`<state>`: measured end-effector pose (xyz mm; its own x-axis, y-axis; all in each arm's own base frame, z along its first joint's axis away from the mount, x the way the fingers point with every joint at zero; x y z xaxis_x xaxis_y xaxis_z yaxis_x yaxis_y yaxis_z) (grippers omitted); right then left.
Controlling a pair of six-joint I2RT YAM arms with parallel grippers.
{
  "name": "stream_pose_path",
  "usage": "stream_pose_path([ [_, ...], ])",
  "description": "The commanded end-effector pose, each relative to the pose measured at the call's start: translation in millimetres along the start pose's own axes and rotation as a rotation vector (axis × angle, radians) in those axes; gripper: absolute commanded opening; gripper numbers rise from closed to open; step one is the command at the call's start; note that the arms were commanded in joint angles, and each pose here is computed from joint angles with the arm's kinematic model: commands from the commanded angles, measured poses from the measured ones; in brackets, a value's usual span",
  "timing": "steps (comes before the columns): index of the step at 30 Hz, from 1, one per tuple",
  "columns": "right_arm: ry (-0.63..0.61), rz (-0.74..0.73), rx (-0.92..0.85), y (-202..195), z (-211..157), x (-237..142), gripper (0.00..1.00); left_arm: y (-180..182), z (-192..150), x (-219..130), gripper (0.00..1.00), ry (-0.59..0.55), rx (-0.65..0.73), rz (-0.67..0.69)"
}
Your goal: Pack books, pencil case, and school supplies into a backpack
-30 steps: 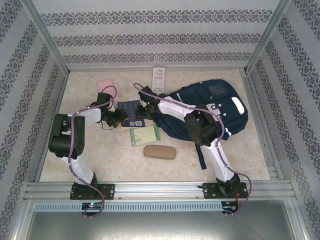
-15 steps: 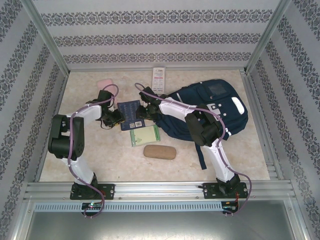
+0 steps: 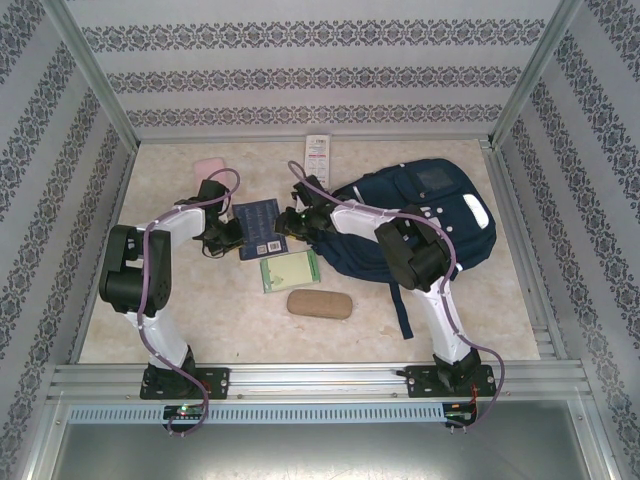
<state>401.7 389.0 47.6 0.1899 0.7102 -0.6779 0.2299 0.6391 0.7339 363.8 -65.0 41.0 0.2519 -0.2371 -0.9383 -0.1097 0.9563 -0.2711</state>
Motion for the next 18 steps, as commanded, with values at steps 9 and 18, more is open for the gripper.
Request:
stream_pose_path([
  [9,0.210,0.296,-0.113,73,-60,-15,0.32,-6,-24,21,0.08,0.098,0.020,-0.029],
  [18,0.086,0.198,-0.150,58,-39,-40,0.00,-24,-8,-11,0.34,0.024,0.011,-0.096],
])
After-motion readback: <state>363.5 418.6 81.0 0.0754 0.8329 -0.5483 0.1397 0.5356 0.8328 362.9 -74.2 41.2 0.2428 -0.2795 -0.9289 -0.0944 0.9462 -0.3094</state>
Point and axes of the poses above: each hand's point on the last joint's axis, 136 mm out from that joint toward the fingers, its own x axis out along the fingers, its own y axis along the line the jaws close on, z = x × y, the point moved 2 cm from there along -x, back along the fingers, and after that the axes turned 15 degrees about x, right-handed, at the moved point
